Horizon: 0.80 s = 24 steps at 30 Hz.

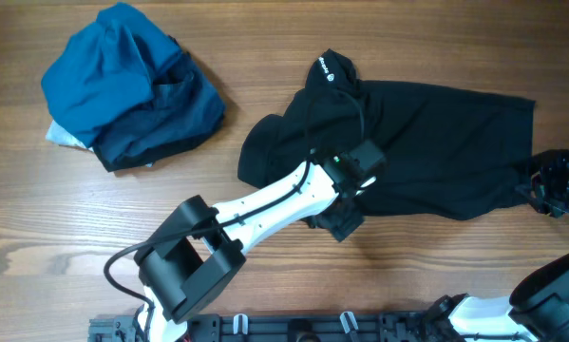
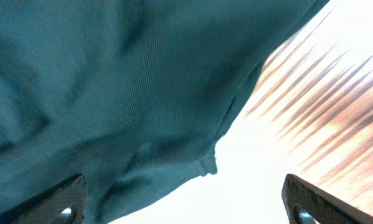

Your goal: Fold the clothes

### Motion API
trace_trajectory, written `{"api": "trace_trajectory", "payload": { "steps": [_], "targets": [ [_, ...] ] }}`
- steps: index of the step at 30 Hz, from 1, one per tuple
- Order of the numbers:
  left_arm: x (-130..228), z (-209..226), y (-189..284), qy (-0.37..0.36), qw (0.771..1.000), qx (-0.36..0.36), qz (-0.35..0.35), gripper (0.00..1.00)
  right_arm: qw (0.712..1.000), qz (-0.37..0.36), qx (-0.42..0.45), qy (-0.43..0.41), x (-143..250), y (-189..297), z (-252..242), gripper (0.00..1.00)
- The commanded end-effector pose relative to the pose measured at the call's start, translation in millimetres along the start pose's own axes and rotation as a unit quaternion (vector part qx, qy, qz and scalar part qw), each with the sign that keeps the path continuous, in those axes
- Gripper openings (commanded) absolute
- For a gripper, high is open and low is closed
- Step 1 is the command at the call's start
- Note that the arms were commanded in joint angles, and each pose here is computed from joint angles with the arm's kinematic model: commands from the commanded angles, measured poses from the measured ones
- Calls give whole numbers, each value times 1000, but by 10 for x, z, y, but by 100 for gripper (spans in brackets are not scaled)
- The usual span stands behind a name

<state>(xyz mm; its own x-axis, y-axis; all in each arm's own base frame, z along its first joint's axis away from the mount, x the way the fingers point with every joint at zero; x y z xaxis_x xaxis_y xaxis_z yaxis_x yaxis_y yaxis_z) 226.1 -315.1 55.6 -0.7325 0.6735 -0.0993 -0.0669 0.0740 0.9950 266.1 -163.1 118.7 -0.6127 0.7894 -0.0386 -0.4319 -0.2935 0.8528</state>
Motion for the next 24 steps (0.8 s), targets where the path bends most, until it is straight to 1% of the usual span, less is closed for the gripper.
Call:
{"api": "trace_trajectory", "payload": {
  "steps": [1,2,4,5,6,8,10,12,15,16,17,20,21,24],
  "targets": [
    [-65,-118,127,6,1000,7,-14,86,1000,-5,-5,12,-25,12,46,51],
    [-10,-165,51,-1,1000,9,1,45,1000,-6,-5,12,-27,12,46,51],
    [36,-192,-24,-6,1000,7,12,27,1000,-7,-5,12,-31,12,47,51],
    [67,-206,-61,-8,1000,6,18,27,1000,-7,-5,13,-33,12,47,52],
    [123,-226,-119,-11,999,7,30,32,1000,-7,-5,13,-32,12,47,52],
    [259,-318,-208,-14,998,28,56,36,1000,-7,-5,13,-32,12,47,52],
    [391,-372,-302,-21,996,33,78,36,1000,-7,-5,13,-32,12,47,52],
    [398,-338,-399,-28,997,14,74,38,1000,-8,-5,13,-36,12,47,52],
    [322,-271,-476,-28,998,-6,58,44,1000,-8,-6,13,-37,12,47,52],
    [271,-209,-500,-27,998,-23,46,56,1000,-7,-5,13,-31,11,46,52],
    [230,-167,-516,-27,998,-35,35,59,1000,-6,-5,12,-29,10,45,52],
    [181,-136,-518,-25,998,-42,25,58,1000,-6,-5,12,-25,6,43,52],
    [209,-128,-512,-25,998,-44,31,53,1000,-5,-5,12,-24,6,43,52],
    [295,-131,-469,-30,997,-49,51,49,1000,-6,-5,12,-27,6,43,52]
  ]
}}
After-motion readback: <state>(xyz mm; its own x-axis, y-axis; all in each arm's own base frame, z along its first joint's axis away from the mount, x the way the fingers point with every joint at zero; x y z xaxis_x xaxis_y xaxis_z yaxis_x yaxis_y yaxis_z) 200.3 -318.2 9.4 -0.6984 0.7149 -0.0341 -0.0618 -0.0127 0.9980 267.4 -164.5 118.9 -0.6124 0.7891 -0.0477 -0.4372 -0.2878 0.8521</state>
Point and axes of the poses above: each gripper's point midway between its finger pads, its own y axis back along the fingers, its own z axis along the line the jaws close on, x = y × z, the point moved 1 cm from there along y, back along the fingers, and after that the axes turned 8 degrees about y, right-handed, at the moved point
